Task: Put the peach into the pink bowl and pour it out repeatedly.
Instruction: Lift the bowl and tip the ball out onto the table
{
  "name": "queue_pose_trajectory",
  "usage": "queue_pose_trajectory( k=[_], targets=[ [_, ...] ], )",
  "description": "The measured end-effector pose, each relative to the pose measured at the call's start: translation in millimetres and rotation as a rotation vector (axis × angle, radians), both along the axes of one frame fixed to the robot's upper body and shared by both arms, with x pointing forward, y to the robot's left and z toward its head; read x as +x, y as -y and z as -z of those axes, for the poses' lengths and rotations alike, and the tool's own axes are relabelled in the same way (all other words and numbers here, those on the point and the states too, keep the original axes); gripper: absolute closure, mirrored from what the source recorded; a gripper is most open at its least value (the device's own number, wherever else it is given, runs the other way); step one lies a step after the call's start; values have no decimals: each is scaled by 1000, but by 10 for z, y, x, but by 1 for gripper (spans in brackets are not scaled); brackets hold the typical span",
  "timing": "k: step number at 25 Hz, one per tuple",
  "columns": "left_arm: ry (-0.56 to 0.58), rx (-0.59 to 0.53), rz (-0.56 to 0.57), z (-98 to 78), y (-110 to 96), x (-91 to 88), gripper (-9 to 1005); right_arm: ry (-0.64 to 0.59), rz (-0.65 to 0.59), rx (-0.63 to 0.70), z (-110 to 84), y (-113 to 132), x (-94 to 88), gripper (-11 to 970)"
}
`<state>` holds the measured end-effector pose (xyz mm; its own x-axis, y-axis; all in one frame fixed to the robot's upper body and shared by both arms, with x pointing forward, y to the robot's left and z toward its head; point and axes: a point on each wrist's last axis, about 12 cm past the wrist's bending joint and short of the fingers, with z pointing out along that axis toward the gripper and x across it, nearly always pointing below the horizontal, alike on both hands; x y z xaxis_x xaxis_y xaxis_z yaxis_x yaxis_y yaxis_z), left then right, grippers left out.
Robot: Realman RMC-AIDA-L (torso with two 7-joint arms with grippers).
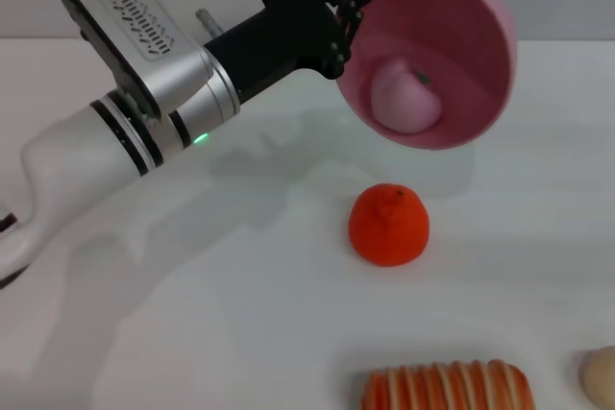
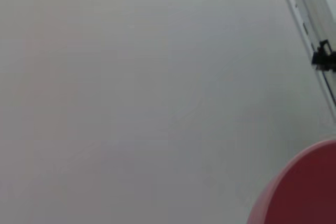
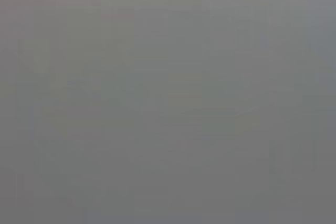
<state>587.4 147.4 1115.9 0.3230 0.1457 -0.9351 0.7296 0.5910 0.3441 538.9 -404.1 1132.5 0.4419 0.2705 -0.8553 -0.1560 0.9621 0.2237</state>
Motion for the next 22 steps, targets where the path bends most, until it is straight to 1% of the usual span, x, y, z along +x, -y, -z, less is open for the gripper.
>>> queue_pose_trajectory(
  k=[4,9,15,22],
  targets=[
    [15,-28,31,-1,43,-72,960,-9,37,9,-1,80,-10,414],
    [15,-51,65,12,83,-148,960,-10,45,10,-4,99,-10,414],
    [37,-23,129,30,223,-251,960,-13,47,11,3,103,-15,415],
    [39,-14,172,56,305,-337,960,-16,49,10,11,113,-29,414]
  ],
)
